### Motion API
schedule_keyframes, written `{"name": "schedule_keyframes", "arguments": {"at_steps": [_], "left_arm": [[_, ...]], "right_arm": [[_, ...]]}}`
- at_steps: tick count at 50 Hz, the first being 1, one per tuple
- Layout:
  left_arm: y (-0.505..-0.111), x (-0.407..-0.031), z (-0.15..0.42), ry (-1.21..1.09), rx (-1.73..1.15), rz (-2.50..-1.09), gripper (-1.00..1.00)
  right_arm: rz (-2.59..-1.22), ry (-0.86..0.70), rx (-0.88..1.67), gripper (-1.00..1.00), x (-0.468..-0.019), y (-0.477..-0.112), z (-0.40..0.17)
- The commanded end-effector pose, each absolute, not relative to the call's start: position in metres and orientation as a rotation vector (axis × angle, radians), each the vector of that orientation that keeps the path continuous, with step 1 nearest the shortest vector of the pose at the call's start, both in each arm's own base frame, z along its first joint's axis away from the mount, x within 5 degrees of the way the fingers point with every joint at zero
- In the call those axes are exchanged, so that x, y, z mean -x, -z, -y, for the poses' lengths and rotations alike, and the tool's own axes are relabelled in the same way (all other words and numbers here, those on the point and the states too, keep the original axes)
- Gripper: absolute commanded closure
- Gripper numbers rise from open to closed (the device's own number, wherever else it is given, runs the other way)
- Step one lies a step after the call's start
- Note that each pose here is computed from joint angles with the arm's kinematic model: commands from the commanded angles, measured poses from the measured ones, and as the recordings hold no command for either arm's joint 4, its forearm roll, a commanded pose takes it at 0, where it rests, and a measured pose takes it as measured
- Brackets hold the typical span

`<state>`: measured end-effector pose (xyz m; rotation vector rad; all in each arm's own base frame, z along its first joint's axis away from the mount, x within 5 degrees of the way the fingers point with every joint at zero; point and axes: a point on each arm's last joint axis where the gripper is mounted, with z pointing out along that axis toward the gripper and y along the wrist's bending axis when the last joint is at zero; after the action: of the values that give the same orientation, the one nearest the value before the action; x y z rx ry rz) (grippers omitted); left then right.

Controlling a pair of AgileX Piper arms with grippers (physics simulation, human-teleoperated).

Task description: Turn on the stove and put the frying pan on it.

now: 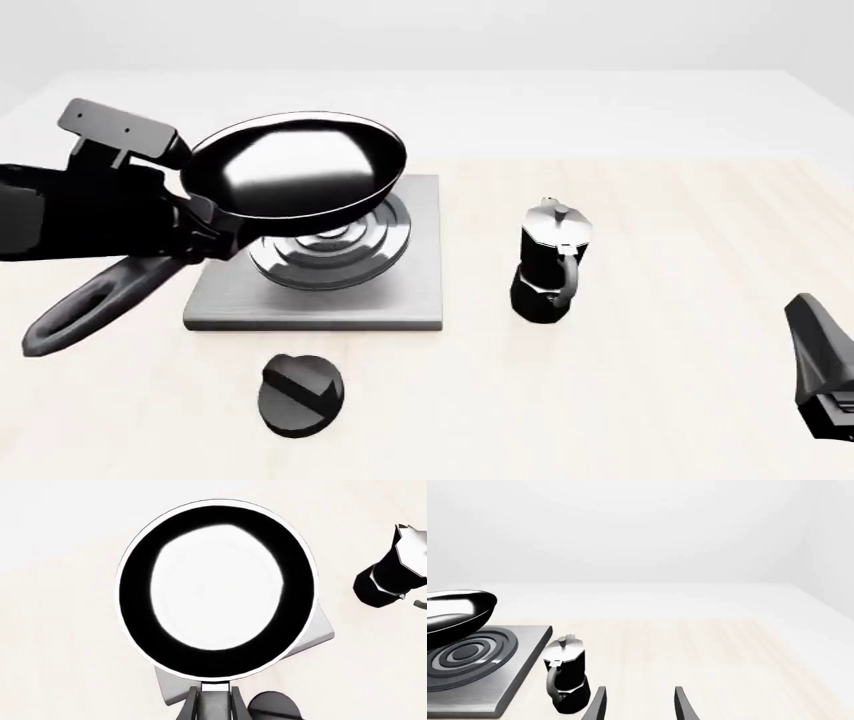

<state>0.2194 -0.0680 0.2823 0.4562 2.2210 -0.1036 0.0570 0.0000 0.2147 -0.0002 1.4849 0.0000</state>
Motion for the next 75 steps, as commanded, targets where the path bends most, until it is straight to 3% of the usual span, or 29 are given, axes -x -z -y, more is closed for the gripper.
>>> {"name": "schedule_keyframes", "arguments": {"at_steps": [1, 61, 62, 75], "left_arm": [[-0.282, -0.226, 0.073, 0.111, -0.472, -2.188, 1.00], [-0.244, -0.245, 0.084, 0.121, -0.489, -2.234, 1.00], [-0.246, -0.246, 0.083, 0.116, -0.486, -2.228, -1.00], [-0.250, -0.250, 0.081, 0.108, -0.480, -2.207, -1.00]], "right_arm": [[-1.485, 0.000, 0.000, -1.00, -0.057, -0.215, 0.000], [-1.484, 0.000, 0.000, -1.00, -0.057, -0.215, 0.000], [-1.484, 0.000, 0.001, -1.00, -0.057, -0.215, 0.000], [-1.486, 0.000, 0.000, -1.00, -0.057, -0.215, 0.000]]}}
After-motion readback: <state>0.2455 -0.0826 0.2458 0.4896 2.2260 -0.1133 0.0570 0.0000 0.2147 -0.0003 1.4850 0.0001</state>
